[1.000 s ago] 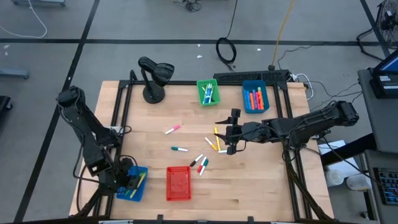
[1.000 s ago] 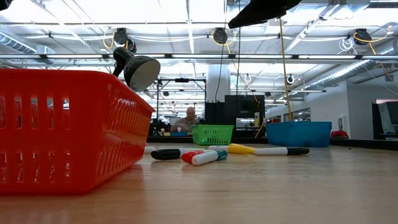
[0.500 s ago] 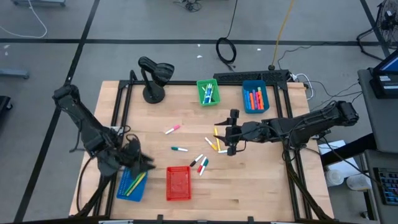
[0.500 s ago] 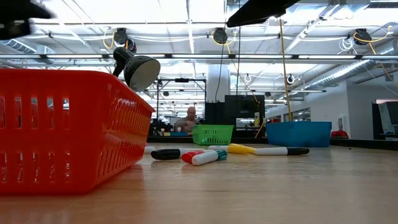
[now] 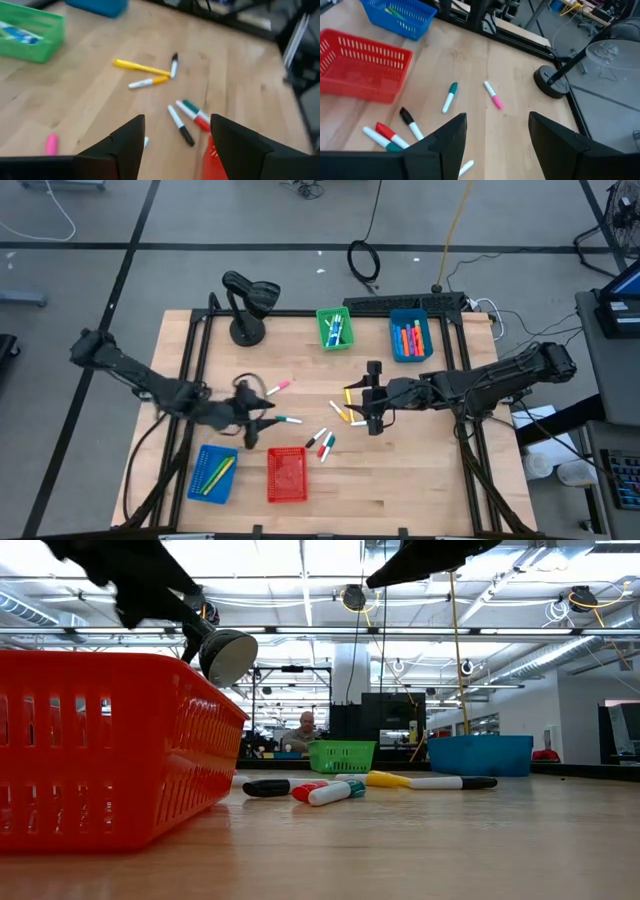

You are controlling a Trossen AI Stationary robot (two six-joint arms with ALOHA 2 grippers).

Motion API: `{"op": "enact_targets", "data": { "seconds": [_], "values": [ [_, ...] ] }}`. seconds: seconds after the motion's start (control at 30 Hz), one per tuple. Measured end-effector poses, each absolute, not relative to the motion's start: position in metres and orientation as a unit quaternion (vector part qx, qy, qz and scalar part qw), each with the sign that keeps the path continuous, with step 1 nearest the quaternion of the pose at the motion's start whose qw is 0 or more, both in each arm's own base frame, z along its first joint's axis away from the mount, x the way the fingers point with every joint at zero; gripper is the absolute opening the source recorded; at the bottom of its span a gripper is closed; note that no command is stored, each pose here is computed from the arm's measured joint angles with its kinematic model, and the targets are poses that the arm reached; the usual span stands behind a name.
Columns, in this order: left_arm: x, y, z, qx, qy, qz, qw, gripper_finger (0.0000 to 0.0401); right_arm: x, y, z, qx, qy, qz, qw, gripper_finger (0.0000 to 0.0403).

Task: Pick & Place Markers
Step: Put the yellow highlighter pen into the blue bin

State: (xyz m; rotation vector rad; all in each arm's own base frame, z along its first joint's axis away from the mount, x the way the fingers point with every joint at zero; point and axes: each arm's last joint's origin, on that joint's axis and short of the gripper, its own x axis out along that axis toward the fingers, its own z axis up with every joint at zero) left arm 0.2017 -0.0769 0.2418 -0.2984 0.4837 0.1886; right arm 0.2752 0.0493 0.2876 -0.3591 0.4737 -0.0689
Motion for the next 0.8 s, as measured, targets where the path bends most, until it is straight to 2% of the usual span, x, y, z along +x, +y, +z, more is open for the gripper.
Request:
{"op": "enact_targets", "data": {
  "seconds": [0.2,0.37,0.47,0.6,0.8],
  "values": [
    [0.232,-0.057,0.225,-0.023,0.328,0.034,0.944,0.0230,0.274,0.047,0.289,-0.208,0.233,-0.050,0.949,0.0201],
    [0.247,-0.049,0.226,0.068,0.341,0.015,0.937,0.0230,0.276,0.041,0.291,-0.205,0.226,-0.067,0.950,0.0201],
    [0.250,-0.045,0.228,0.120,0.332,0.018,0.936,0.0230,0.277,0.034,0.292,-0.175,0.221,-0.086,0.956,0.0201],
    [0.255,-0.037,0.231,0.130,0.305,0.035,0.943,0.0230,0.278,0.018,0.288,-0.061,0.230,-0.141,0.961,0.0201],
    [0.267,-0.015,0.247,0.160,0.223,0.045,0.961,0.0230,0.288,0.008,0.251,-0.015,0.347,-0.193,0.918,0.0201]
  ]
}}
